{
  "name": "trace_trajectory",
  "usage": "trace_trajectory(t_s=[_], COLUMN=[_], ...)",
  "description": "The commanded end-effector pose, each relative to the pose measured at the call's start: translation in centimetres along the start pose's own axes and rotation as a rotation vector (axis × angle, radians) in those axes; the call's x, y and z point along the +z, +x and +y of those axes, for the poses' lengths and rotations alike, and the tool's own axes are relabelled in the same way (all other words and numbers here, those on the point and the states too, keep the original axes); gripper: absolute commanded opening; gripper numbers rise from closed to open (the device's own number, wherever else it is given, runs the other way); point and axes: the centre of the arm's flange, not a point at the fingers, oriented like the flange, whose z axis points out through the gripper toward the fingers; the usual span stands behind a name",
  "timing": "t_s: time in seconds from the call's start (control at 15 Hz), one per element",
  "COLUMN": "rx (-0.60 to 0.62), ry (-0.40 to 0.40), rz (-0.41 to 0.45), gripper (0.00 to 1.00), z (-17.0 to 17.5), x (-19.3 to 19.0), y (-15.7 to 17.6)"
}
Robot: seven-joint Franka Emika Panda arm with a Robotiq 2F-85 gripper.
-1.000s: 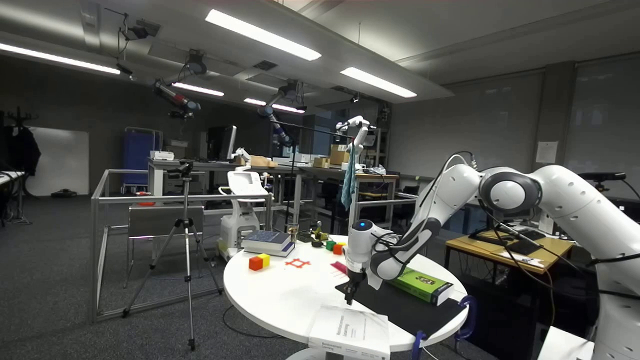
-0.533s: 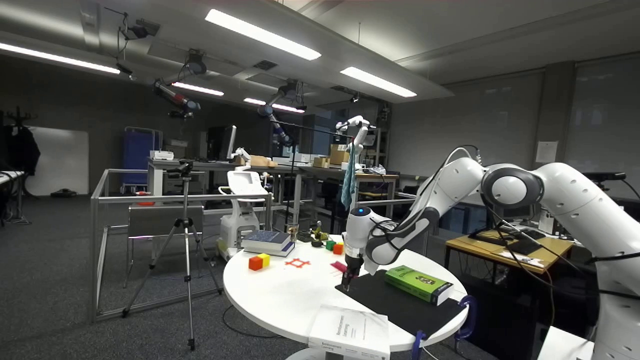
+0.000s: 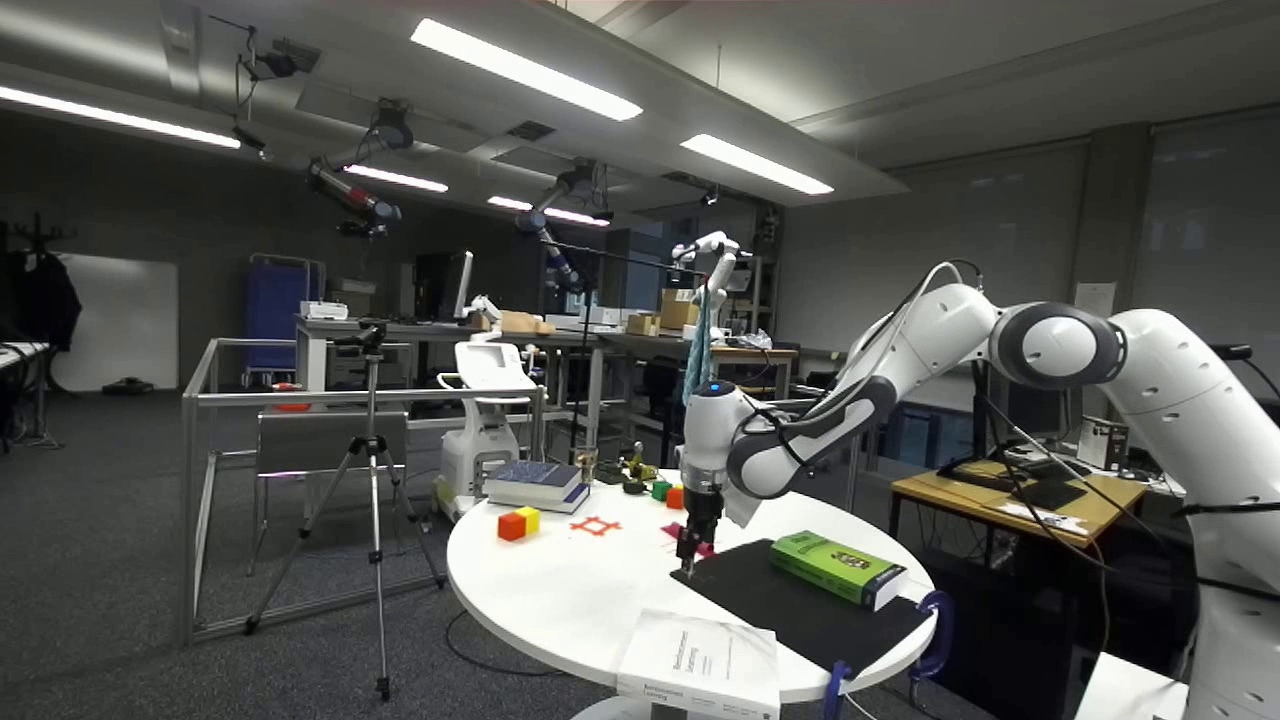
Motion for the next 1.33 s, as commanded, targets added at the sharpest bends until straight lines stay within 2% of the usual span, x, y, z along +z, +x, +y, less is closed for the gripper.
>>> trace_trajectory(t_s=[0.0, 0.2, 0.33, 0.4, 0.53, 1.27], rx=[-0.014, -0.030, -0.031, -0.042, -0.043, -0.039], ry=[0.029, 0.043, 0.101, 0.067, 0.087, 0.090], rz=[-0.024, -0.026, -0.072, -0.028, -0.050, -0.052], gripper=[1.00, 1.00, 1.00, 1.00, 1.00, 1.00], z=[-2.5, -5.0, -6.4, -6.3, -7.4, -7.3], x=[-2.3, -2.4, -2.8, -0.9, -1.1, -1.1], y=[-2.5, -3.1, -3.7, -2.0, -2.4, -2.4])
